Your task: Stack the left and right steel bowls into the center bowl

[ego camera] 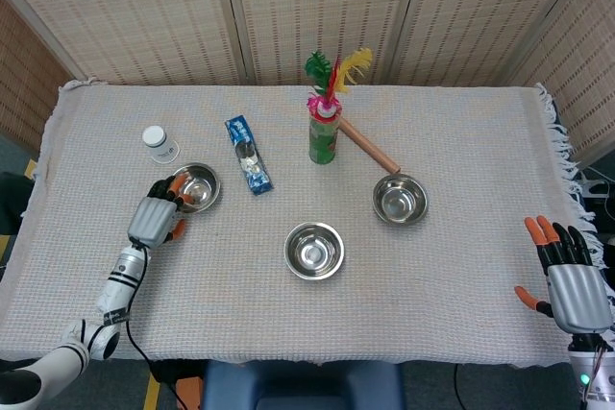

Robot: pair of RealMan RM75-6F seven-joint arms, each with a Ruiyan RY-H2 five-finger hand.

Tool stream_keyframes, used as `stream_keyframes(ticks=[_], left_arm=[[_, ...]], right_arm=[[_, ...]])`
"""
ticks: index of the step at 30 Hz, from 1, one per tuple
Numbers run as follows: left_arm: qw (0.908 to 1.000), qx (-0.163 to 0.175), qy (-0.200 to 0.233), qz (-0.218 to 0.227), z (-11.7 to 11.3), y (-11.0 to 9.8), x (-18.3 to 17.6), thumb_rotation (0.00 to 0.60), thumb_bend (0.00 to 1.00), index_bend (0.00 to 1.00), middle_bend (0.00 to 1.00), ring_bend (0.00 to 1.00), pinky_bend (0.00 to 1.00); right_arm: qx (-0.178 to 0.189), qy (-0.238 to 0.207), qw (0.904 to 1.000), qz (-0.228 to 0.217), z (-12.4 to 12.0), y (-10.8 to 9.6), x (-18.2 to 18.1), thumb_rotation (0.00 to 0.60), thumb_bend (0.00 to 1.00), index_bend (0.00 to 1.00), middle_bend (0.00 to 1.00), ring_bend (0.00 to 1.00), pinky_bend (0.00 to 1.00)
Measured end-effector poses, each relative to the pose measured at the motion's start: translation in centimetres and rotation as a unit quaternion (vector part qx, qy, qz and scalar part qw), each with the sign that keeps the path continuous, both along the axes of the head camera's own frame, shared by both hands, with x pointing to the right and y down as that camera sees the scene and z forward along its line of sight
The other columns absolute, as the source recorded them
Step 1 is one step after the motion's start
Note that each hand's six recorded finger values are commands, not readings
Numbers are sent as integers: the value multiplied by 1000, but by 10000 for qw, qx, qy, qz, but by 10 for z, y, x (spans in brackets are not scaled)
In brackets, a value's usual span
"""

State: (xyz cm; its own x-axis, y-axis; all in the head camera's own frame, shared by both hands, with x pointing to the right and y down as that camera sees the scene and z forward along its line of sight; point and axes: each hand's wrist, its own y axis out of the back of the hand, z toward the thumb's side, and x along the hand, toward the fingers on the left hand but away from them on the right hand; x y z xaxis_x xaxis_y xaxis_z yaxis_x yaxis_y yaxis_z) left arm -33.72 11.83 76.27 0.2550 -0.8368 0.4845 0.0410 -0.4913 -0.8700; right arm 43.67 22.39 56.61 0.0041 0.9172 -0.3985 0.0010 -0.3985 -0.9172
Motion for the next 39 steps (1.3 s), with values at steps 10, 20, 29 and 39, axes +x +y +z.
stream_keyframes(ticks=[10,20,29,39], left_arm=[[9993,329,-93,141,4,-11,7,600,419,578,72,0,130],[9952,911,-70,342,-14,-12,10,600,421,608,92,0,130],[9872,1485,400,422,-42,-1,22,600,420,604,98,0,130],[9725,1358,1797,593,-83,43,109,600,419,577,90,0,135]], right_arm=[[-67,-17,10000,54,0,0,1,600,45,0,0,0,0],[-135,-74,9999,14,0,4,-2,600,46,0,0,0,0],[-119,-191,9997,-79,-3,6,-8,600,45,0,0,0,0],[-82,-366,9992,-132,-9,6,-9,600,45,0,0,0,0]])
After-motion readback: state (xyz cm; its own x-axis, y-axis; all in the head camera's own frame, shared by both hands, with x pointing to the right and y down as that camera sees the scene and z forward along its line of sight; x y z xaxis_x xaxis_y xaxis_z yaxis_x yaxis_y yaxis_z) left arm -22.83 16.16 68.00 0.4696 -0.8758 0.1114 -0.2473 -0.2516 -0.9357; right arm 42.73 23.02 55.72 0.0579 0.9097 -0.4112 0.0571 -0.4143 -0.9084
